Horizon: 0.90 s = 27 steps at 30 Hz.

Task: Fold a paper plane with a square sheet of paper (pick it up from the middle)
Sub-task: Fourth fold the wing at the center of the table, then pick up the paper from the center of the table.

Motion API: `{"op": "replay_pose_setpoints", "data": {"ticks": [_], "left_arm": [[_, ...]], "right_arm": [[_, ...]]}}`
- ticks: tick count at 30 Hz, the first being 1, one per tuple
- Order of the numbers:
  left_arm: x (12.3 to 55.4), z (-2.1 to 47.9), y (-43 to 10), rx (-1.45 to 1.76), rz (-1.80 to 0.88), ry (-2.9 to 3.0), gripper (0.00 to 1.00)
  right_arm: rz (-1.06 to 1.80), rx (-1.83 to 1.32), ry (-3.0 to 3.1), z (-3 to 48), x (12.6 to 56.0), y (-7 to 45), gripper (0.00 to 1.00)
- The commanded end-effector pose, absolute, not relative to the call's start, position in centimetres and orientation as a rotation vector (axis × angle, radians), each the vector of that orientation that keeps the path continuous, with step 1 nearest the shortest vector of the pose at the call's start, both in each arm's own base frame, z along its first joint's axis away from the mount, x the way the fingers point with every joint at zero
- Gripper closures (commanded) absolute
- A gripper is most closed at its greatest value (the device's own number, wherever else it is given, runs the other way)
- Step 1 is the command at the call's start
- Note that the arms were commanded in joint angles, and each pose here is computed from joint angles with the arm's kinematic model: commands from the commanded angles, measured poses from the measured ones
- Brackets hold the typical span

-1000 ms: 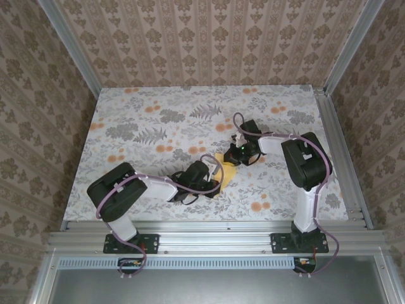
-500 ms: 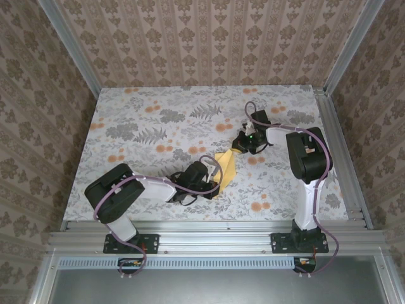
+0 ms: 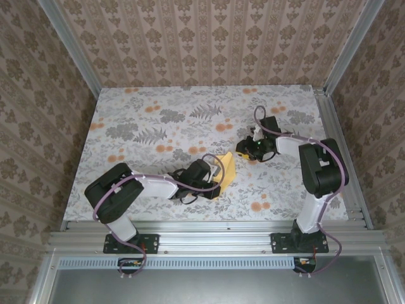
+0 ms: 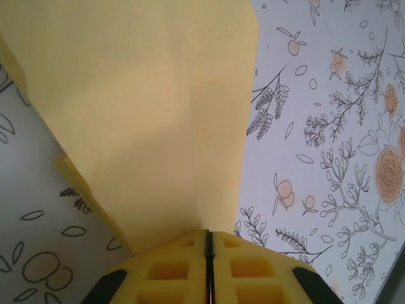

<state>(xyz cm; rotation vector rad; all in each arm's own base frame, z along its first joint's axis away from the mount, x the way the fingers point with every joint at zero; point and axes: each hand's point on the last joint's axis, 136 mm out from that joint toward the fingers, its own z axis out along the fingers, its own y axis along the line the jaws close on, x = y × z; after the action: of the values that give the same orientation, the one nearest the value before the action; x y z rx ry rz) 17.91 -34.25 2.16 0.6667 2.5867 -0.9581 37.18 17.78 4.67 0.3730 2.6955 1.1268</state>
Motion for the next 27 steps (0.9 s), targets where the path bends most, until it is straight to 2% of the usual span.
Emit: {"op": "replay_pose_setpoints", "data": {"ticks": [1, 6, 13, 20, 27], "left_arm": [[18.0, 3.4, -34.4, 0.688, -0.975, 2.581, 0.86], [18.6, 5.3, -34.2, 0.667, -1.005, 2.536, 0.83], [18.9, 6.7, -32.7, 0.630, -1.004, 2.519, 0.80], [19.9, 7.6, -30.0, 0.555, -0.924, 2.529, 0.71], [20.7, 8.2, -27.1, 0.424, -0.892, 2.542, 0.57]], "right_arm": [[1.295, 0.327, 2.665, 6.4, 35.1, 20.3, 0.61], [1.339, 0.294, 2.709, 5.2, 33.0, 22.7, 0.57], [1.350, 0.243, 2.736, 4.4, 32.4, 24.7, 0.53], [1.386, 0.221, 2.737, 4.3, 31.2, 26.3, 0.59], [1.365, 0.195, 2.773, 3.4, 29.5, 27.1, 0.63]]}}
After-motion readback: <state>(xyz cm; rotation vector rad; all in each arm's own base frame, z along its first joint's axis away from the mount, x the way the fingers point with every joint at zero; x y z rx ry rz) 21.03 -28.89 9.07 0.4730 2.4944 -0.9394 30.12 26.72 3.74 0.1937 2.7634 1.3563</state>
